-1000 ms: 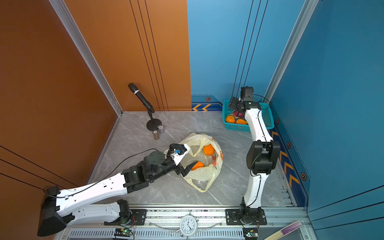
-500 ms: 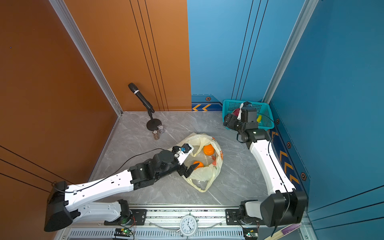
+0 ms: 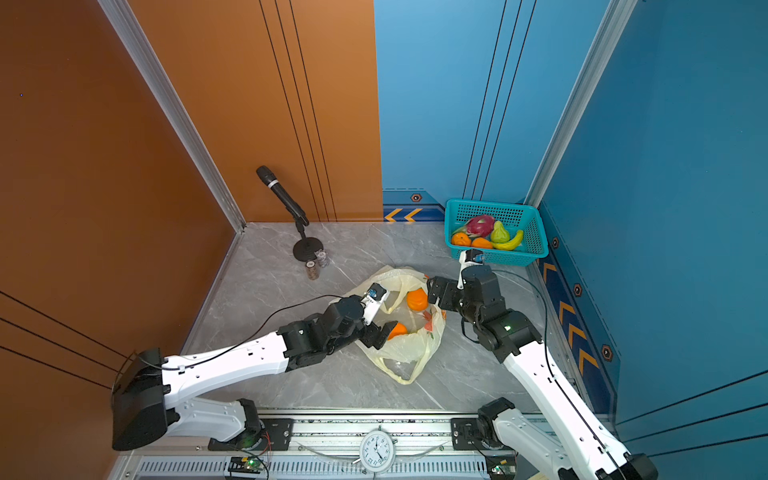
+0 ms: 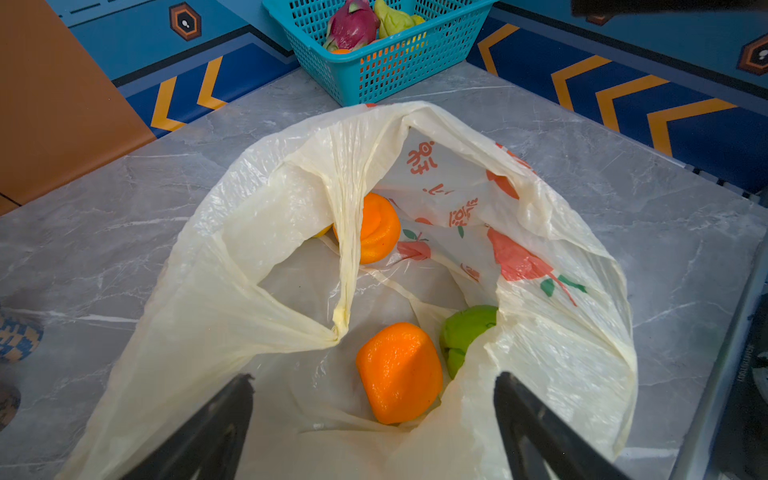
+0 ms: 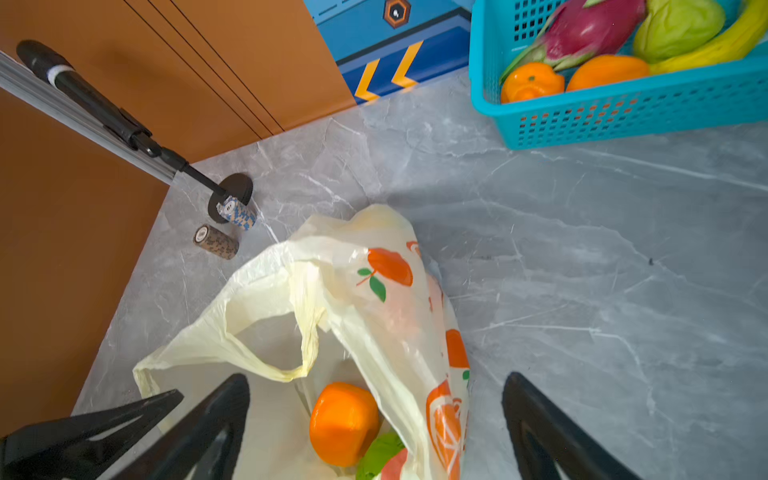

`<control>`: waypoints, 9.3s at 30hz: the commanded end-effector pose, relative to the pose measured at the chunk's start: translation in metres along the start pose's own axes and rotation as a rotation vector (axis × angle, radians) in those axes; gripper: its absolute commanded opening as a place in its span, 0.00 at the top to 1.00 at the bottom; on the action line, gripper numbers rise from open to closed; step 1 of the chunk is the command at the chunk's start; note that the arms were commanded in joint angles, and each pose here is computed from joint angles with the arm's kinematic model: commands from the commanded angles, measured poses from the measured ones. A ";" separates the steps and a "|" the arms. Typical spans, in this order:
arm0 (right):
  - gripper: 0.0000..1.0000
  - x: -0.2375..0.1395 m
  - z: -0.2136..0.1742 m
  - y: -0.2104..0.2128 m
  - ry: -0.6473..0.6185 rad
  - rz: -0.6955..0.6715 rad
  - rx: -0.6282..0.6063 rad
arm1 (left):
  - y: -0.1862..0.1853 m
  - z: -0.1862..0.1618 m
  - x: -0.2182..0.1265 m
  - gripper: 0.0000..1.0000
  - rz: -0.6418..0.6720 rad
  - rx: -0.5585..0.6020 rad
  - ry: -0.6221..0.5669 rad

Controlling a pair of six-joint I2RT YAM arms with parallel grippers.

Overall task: Untie the knot of the plastic bag and take out the fruit
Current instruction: 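Grasp an orange in the bag with the left gripper while the right holds the rim, then grasp the orange with the right gripper while the left gripper releases it, then carry the orange to the teal basket with the right gripper and release it, then move the right gripper back to the bag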

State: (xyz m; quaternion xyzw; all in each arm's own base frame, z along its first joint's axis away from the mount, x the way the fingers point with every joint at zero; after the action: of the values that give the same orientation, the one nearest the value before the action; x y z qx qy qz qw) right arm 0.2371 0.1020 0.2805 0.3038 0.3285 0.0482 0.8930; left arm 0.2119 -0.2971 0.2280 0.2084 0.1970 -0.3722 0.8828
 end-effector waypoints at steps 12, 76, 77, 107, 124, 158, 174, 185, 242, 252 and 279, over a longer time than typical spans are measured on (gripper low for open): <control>0.02 0.010 -0.099 -0.024 0.126 -0.105 0.027 | -0.011 -0.052 0.024 0.29 -0.015 -0.122 0.144; 0.15 0.037 -0.170 -0.085 0.299 -0.331 -0.109 | -0.039 -0.080 0.115 0.05 -0.051 -0.111 0.323; 0.15 0.036 -0.170 -0.085 0.298 -0.331 -0.109 | -0.037 -0.079 0.116 0.05 -0.038 -0.109 0.326; 0.01 -0.009 -0.100 -0.036 0.158 -0.089 0.044 | -0.032 -0.005 0.044 0.39 -0.164 -0.032 -0.086; 0.00 -0.040 -0.064 0.014 0.207 0.427 0.278 | -0.034 0.049 -0.007 0.38 -0.224 0.144 -0.482; 0.55 -0.031 -0.066 0.033 0.240 0.592 0.272 | -0.037 0.066 -0.024 0.15 -0.175 0.178 -0.569; 0.58 -0.024 0.035 0.028 -0.077 0.519 0.244 | -0.023 0.060 -0.046 0.06 -0.104 0.140 -0.567; 0.60 0.016 0.119 -0.001 -0.220 0.270 0.237 | -0.020 0.055 -0.046 0.04 -0.086 0.152 -0.503; 0.51 0.259 0.269 -0.320 -0.224 -0.927 0.266 | 0.007 0.035 -0.008 0.01 -0.142 0.087 -0.427; 0.32 0.236 0.303 -0.263 -0.305 -0.777 0.266 | 0.005 0.038 -0.014 0.01 -0.178 0.055 -0.445; 0.13 0.042 0.225 0.020 -0.259 -0.158 0.030 | 0.016 0.002 -0.058 0.02 -0.078 -0.131 -0.258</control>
State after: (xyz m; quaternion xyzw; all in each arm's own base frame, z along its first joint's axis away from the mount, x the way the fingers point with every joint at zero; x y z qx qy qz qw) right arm 0.4382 -0.0120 0.3928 0.2978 0.2315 -0.1219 0.9181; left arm 0.1884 -0.2631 0.2721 0.0963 0.0762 -0.4409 0.8891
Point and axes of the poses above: each gripper's point midway between its finger pads, its own x axis out along the fingers, its own y axis along the line the jaws close on, z = x × y, the point moved 6 cm from there along -x, back along the fingers, and after that the axes turned 15 degrees about x, right-handed, at the moved point
